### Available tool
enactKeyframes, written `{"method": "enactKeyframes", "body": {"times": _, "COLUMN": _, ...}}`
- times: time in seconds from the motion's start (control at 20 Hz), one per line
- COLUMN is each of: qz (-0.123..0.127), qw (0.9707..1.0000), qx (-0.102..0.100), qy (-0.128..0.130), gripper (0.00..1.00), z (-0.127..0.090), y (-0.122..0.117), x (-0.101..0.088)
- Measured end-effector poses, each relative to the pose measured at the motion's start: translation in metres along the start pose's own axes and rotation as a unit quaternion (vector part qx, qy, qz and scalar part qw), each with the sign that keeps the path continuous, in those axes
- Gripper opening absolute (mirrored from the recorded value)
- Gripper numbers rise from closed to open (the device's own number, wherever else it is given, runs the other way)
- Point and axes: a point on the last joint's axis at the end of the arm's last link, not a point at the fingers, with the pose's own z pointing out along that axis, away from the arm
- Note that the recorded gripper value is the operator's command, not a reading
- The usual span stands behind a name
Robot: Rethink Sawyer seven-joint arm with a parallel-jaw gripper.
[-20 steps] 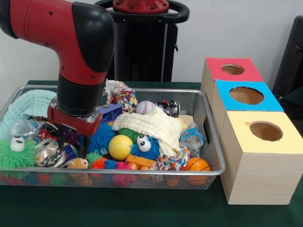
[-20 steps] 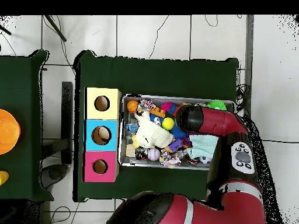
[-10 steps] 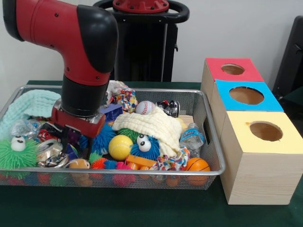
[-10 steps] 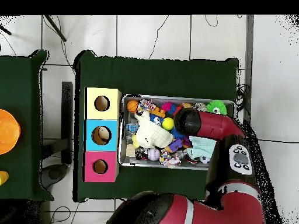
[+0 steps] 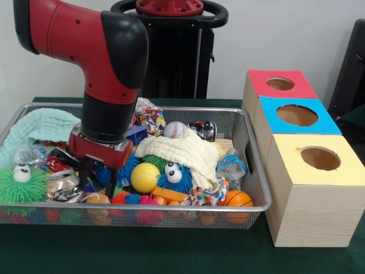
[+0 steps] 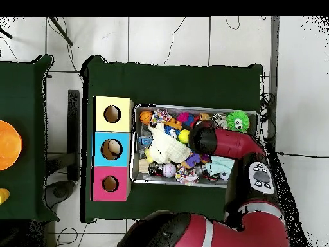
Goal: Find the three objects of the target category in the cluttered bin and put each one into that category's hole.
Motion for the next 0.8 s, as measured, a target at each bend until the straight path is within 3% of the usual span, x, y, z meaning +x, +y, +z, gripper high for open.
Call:
{"method": "enactKeyframes", "body": {"times": 0.25, "qz": -0.010, "qw": 0.9996, "qx": -0.007, "qy": -0.027, "gripper": 1.00, "z": 0.003, "y": 0.004, "x": 0.002}}
{"method": "enactKeyframes", "body": {"times": 0.5, "qz": -0.035, "qw": 0.9972, "qx": -0.019, "qy": -0.064, "gripper": 1.00, "z": 0.010, "y": 0.010, "x": 0.010}}
{"method": "enactKeyframes", "body": {"times": 0.8, "qz": -0.048, "qw": 0.9944, "qx": -0.029, "qy": -0.090, "gripper": 1.00, "z": 0.018, "y": 0.010, "x": 0.015}}
